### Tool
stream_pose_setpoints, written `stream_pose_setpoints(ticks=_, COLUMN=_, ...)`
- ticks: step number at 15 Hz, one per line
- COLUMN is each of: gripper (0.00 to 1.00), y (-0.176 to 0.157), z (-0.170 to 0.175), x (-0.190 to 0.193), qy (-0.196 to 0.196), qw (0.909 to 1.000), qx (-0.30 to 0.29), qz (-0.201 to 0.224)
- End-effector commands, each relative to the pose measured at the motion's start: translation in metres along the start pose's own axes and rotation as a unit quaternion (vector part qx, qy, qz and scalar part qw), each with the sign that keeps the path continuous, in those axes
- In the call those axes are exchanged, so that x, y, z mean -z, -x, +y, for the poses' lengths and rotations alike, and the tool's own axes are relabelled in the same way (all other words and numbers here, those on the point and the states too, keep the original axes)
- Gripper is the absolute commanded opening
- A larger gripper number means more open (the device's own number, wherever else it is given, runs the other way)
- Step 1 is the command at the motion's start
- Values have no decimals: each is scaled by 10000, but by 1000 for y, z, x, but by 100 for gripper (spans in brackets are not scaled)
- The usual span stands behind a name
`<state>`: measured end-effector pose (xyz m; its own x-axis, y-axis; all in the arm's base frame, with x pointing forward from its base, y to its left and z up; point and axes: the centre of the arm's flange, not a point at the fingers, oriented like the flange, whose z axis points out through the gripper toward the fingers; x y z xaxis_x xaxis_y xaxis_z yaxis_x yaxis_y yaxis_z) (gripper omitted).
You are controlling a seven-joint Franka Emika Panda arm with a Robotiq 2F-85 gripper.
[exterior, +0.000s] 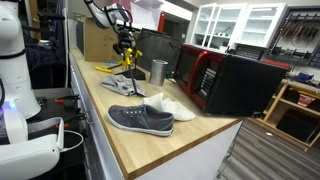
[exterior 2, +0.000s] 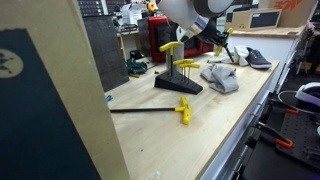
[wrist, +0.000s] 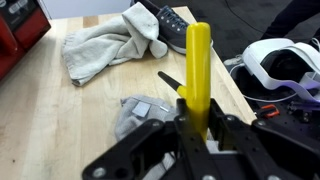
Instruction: Remove the largest tool on the rack and place it on the table
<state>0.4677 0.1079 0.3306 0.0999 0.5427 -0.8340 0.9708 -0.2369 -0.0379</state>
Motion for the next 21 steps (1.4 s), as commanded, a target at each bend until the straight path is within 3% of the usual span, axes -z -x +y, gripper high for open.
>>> stream_pose_setpoints(ticks=1, gripper=6, y=13, z=1, x=-5, qy=241, qw=9995, qx=60, qz=-199)
stream_pose_setpoints(ticks=4, gripper=6, y=18, z=5, x=-11, qy=326, qw=9990, qx=40, qz=-314)
stream_pose_setpoints(ticks=5, gripper=19, y=19, z=6, x=-12, qy=333, qw=9989, qx=37, qz=-336)
stream_pose_setpoints(ticks=6, gripper=48, y=20, z=6, x=-14, qy=336, qw=9988, qx=34, qz=-342)
stream_pose_setpoints(ticks=8, gripper=54, y=22, z=6, x=-17, qy=308, qw=9990, qx=25, qz=-336)
stream_pose_setpoints(ticks=14, gripper=100, y=33, z=11, x=-20, qy=104, qw=9997, qx=-180, qz=-126)
stream_pose_setpoints(ticks=17, gripper=100, y=42, z=16, x=-17, qy=-64, qw=9993, qx=-372, qz=83)
stream_pose_setpoints(ticks=21, gripper=100, y=65, z=23, x=4, qy=-571, qw=9911, qx=-679, qz=991)
